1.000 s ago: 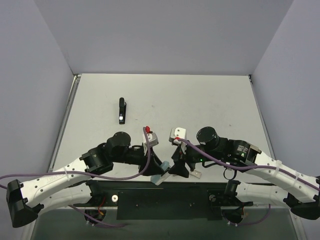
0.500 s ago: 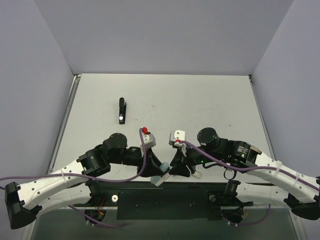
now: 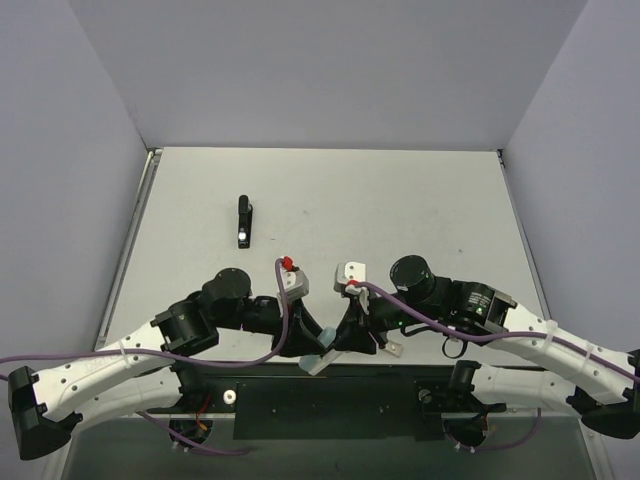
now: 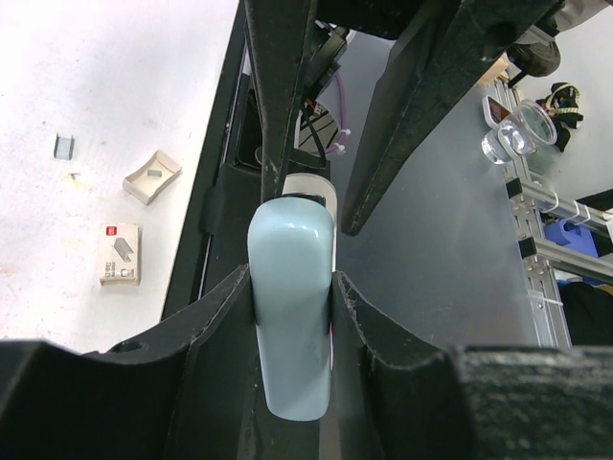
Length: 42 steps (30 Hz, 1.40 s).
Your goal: Unload the staples from the stapler
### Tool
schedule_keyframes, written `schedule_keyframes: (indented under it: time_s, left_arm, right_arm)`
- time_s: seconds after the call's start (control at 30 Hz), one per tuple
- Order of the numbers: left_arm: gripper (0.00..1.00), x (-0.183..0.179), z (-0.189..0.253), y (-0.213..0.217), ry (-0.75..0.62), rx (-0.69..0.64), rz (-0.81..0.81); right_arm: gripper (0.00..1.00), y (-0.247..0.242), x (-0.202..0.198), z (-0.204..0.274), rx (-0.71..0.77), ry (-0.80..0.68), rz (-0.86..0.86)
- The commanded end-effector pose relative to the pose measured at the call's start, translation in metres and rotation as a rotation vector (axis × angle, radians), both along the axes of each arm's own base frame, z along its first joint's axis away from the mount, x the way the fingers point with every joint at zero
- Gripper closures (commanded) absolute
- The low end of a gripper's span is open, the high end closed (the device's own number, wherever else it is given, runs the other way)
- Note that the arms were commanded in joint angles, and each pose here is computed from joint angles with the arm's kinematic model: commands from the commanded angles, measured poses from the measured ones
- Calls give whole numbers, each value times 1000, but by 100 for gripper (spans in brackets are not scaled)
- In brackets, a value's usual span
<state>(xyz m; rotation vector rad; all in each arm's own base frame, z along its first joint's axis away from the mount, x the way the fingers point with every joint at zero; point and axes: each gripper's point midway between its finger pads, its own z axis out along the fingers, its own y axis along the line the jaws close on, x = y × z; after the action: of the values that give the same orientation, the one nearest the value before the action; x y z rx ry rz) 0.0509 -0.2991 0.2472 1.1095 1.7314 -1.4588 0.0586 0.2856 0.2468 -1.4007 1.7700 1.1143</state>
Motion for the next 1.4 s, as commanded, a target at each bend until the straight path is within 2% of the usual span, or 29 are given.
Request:
schedule_keyframes:
  time_s: [0.0, 0.3, 0.37, 0.4, 0.67, 0.73, 1.37]
  left_arm:
    - [100, -5, 29, -4, -66, -117, -38]
    - [100, -7, 35, -3, -81, -136, -45]
    - [100, -8, 36, -3, -79, -141, -47]
    - [100, -8, 37, -3, -81, -145, -49]
    - [100, -6, 52, 3, -95, -189, -2]
    - [100, -5, 67, 5, -115, -244, 15]
    - [100, 6, 85, 13, -154, -316, 124]
  right_arm:
    - [71, 9, -6, 2, 31, 11, 46]
    - [83, 11, -10, 2, 37, 24, 65]
    - [91, 11, -10, 1, 36, 32, 58]
    - [100, 11, -11, 0, 37, 34, 59]
    - [100, 7, -21, -7, 117, 67, 57]
    - [100, 5, -24, -13, 124, 83, 53]
    - [100, 0, -33, -58, 102, 176, 21]
